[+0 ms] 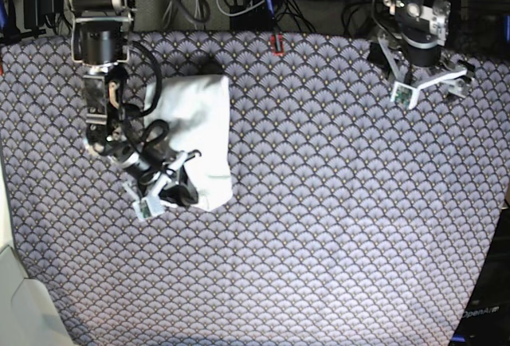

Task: Fold the T-shirt properly

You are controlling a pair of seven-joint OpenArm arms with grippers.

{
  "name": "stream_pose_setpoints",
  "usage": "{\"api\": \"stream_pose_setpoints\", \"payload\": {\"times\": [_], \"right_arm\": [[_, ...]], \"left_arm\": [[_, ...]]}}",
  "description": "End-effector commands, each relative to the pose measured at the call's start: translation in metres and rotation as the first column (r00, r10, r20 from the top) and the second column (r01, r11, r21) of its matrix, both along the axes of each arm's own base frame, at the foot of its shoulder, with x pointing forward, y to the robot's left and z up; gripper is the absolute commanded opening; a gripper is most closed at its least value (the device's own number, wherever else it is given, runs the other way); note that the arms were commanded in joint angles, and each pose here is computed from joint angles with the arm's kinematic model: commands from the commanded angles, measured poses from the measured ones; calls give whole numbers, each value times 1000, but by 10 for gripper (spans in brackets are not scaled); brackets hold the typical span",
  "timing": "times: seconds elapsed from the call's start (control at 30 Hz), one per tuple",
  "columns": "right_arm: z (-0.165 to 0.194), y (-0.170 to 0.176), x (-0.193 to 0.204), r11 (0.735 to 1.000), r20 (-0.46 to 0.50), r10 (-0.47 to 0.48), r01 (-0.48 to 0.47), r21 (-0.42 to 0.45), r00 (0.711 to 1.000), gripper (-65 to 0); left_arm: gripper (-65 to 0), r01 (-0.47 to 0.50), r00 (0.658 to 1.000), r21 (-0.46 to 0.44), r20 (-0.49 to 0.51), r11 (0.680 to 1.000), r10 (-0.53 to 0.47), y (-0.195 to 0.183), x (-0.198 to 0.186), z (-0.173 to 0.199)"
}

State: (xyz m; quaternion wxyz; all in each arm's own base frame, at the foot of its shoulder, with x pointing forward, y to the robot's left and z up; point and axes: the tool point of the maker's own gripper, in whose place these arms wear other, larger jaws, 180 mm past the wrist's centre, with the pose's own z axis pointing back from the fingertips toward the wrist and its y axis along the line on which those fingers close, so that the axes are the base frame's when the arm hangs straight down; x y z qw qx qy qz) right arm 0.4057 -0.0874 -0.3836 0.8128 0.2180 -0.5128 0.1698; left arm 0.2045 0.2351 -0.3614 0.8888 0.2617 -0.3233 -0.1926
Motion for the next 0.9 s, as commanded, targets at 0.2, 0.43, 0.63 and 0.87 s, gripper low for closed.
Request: {"api": "stream_pose_setpoints", "payload": {"times": [0.2, 0.43, 0.63, 0.87], "right_arm": [[14, -6, 10, 1000, 51, -12, 11, 24, 999, -560], [67, -31, -13, 998, 220, -18, 31, -57, 975, -560], [86, -43, -74, 986, 246, -20, 60, -156, 969, -560], [78, -75, -150, 965, 175, -106, 144, -221, 979, -560]], "left_arm": [[0, 15, 999, -19, 35, 1000, -14, -6, 5, 7], [0, 15, 998, -179, 67, 984, -2, -21, 8, 4], [0, 31, 996, -247, 91, 968, -8, -29, 12, 5], [0, 58, 997, -312, 63, 948, -41, -27, -1, 0]]}}
